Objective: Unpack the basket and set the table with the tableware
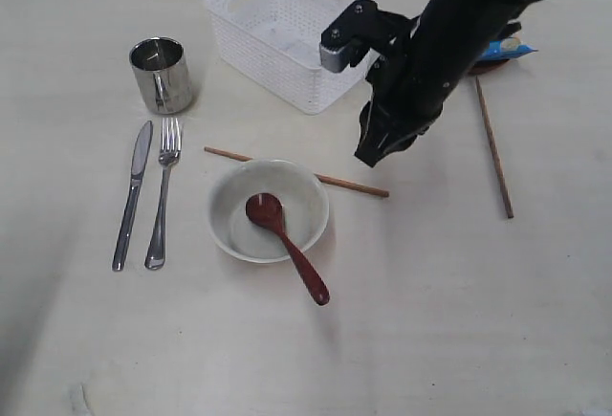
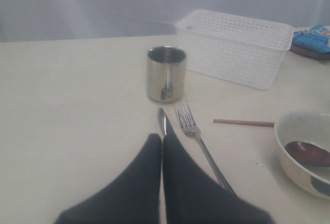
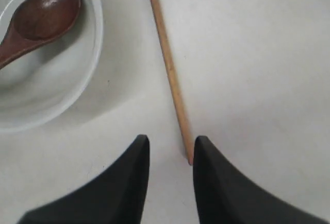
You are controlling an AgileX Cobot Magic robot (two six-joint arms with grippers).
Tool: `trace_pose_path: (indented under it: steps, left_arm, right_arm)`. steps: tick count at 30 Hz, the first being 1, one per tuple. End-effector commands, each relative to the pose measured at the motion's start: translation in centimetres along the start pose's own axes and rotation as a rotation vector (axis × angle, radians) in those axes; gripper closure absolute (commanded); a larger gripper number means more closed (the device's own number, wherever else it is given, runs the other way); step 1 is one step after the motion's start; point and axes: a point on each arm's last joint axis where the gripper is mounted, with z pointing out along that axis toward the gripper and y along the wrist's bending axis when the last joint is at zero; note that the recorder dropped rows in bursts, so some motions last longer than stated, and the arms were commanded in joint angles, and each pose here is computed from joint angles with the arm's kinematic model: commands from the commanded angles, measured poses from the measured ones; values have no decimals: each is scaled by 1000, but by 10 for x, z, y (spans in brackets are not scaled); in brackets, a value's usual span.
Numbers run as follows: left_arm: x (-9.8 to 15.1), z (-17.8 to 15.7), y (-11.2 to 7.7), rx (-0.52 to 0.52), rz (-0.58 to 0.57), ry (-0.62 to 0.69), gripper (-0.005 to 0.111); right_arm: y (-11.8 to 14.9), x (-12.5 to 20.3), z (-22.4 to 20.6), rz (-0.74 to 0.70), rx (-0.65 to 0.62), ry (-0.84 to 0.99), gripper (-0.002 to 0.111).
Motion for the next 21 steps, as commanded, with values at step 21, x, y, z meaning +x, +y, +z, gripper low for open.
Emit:
trace_pose_path:
  steps: [21]
  left_arm:
    - [1, 0, 0, 5, 3, -1, 107]
  right_arm:
    - [-3, 17, 58, -70, -45, 8, 79]
